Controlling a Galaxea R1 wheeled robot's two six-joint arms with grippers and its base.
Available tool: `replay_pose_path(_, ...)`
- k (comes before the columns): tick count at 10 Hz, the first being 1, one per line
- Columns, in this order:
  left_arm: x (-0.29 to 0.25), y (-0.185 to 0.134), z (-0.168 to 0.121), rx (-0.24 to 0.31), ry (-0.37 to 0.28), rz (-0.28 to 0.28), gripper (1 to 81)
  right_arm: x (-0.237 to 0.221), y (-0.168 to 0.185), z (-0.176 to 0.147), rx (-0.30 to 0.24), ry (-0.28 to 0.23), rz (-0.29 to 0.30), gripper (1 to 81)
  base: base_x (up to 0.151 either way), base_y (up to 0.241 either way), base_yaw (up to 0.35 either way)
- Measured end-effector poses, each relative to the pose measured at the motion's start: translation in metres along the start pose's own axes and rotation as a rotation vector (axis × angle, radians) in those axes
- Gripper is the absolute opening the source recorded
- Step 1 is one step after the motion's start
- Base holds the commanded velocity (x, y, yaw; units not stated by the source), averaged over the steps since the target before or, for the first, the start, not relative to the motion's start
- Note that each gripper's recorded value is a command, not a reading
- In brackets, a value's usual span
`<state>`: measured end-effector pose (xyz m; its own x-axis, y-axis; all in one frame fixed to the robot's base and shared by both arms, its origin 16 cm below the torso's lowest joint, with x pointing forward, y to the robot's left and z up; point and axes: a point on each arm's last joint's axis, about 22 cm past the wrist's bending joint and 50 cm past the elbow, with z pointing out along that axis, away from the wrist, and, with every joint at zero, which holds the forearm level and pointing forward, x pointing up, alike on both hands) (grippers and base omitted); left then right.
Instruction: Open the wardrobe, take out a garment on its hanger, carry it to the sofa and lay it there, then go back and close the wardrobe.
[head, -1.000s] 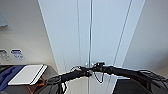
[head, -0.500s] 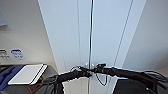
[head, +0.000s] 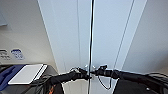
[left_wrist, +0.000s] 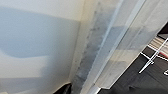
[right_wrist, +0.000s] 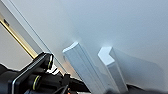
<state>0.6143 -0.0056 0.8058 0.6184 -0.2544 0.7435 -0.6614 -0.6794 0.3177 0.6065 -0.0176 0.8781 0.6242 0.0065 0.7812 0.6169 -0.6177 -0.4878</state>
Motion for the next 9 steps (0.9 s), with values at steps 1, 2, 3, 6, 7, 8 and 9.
replay_pose_path(1, -0.009, 0.005, -0.008, -0.024, 0.002, 0.007, 81.1, -0.005, -0.004, -0.005, 0.013, -0.003, 0.003, 81.1, 0.0, 0.0, 0.0)
replay_pose_path(2, -0.019, 0.012, -0.017, -0.051, 0.001, 0.015, 81.1, -0.01, -0.007, -0.011, 0.024, -0.01, 0.006, 81.1, 0.0, 0.0, 0.0)
replay_pose_path(3, -0.029, 0.018, -0.026, -0.077, 0.0, 0.017, 81.1, -0.014, -0.01, -0.016, 0.034, -0.015, 0.008, 81.1, 0.0, 0.0, 0.0)
replay_pose_path(6, -0.063, 0.034, -0.063, -0.146, 0.01, -0.008, 81.1, -0.03, -0.019, -0.036, 0.064, -0.033, 0.018, 81.1, 0.0, 0.0, 0.0)
replay_pose_path(7, -0.075, 0.038, -0.076, -0.163, 0.007, -0.015, 81.1, -0.037, -0.022, -0.043, 0.074, -0.026, 0.022, 81.1, 0.0, 0.0, 0.0)
replay_pose_path(8, -0.086, 0.042, -0.088, -0.179, 0.005, -0.024, 81.1, -0.042, -0.024, -0.048, 0.082, -0.025, 0.016, 81.1, 0.0, 0.0, 0.0)
replay_pose_path(9, -0.095, 0.046, -0.1, -0.19, 0.002, -0.032, 81.1, -0.044, -0.027, -0.05, 0.087, -0.028, -0.002, 81.1, 0.0, 0.0, 0.0)
